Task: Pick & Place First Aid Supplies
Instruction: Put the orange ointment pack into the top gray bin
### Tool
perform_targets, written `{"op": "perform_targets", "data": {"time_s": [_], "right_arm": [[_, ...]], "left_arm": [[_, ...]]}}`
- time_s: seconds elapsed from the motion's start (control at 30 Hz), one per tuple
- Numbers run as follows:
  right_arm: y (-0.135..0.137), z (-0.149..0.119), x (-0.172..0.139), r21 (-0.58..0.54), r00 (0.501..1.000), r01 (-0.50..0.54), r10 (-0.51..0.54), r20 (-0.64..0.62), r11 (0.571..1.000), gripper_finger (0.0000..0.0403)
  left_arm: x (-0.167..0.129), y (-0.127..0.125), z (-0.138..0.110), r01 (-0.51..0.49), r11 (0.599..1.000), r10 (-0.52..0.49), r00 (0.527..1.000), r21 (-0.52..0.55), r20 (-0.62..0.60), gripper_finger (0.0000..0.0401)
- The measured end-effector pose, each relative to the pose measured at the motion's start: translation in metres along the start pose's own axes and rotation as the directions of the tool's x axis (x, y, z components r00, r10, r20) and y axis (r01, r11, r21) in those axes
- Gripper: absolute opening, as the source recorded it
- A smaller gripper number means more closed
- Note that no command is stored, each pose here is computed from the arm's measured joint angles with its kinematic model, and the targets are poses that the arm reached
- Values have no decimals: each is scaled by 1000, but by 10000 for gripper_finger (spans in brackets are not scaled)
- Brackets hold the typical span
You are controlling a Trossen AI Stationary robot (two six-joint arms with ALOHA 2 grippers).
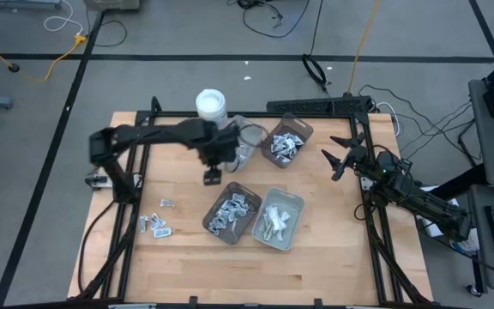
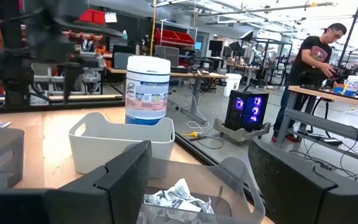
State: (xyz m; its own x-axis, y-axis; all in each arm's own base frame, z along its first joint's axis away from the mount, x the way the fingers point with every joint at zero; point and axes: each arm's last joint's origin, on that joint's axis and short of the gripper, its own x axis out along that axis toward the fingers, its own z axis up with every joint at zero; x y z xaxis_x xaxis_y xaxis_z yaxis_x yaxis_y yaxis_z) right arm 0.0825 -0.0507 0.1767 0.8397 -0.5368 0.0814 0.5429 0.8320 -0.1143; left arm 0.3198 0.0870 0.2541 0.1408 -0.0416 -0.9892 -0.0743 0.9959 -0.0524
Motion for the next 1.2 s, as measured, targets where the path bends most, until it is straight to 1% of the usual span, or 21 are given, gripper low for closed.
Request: {"op": "perform_targets", "data": {"time_s": [0.1, 0.17, 0.27, 0.37, 0.5, 0.67, 0.8, 0.83, 0.9, 1.03, 1.13, 1.2], "right_arm": [[0, 0, 0, 0, 1000, 0, 0, 3, 1000, 263], [0, 0, 0, 0, 1000, 0, 0, 1, 1000, 263], [0, 0, 0, 0, 1000, 0, 0, 1, 1000, 263], [0, 0, 0, 0, 1000, 0, 0, 1, 1000, 263], [0, 0, 0, 0, 1000, 0, 0, 1, 1000, 263], [0, 0, 0, 0, 1000, 0, 0, 1, 1000, 263], [0, 0, 0, 0, 1000, 0, 0, 1, 1000, 263], [0, 0, 0, 0, 1000, 0, 0, 1, 1000, 263], [0, 0, 0, 0, 1000, 0, 0, 3, 1000, 263], [0, 0, 0, 0, 1000, 0, 0, 2, 1000, 263], [0, 0, 0, 0, 1000, 0, 0, 1, 1000, 263], [0, 0, 0, 0, 1000, 0, 0, 1, 1000, 263]], "left_arm": [[-1, -20, -27, 2, 999, -2, 1000, 48, 18, 300], [2, -31, -46, 8, 998, -8, 1000, 69, 3, 317], [8, -44, -73, 15, 997, -12, 999, 75, -38, 336], [13, -54, -98, 19, 996, -13, 998, 88, -66, 347], [19, -63, -127, 26, 993, -15, 996, 119, -90, 346], [21, -69, -152, 28, 991, -18, 997, 134, -79, 333], [14, -71, -153, 26, 991, -23, 1000, 133, -19, 324], [14, -71, -153, 25, 993, -23, 1000, 112, -16, 322], [18, -70, -153, 25, 999, -24, 999, 32, -27, 319], [23, -68, -155, 25, 993, -29, 999, -112, -34, 313], [28, -66, -155, 26, 973, -32, 999, -228, -23, 308], [33, -66, -157, 21, 951, -32, 999, -310, -28, 306]]}}
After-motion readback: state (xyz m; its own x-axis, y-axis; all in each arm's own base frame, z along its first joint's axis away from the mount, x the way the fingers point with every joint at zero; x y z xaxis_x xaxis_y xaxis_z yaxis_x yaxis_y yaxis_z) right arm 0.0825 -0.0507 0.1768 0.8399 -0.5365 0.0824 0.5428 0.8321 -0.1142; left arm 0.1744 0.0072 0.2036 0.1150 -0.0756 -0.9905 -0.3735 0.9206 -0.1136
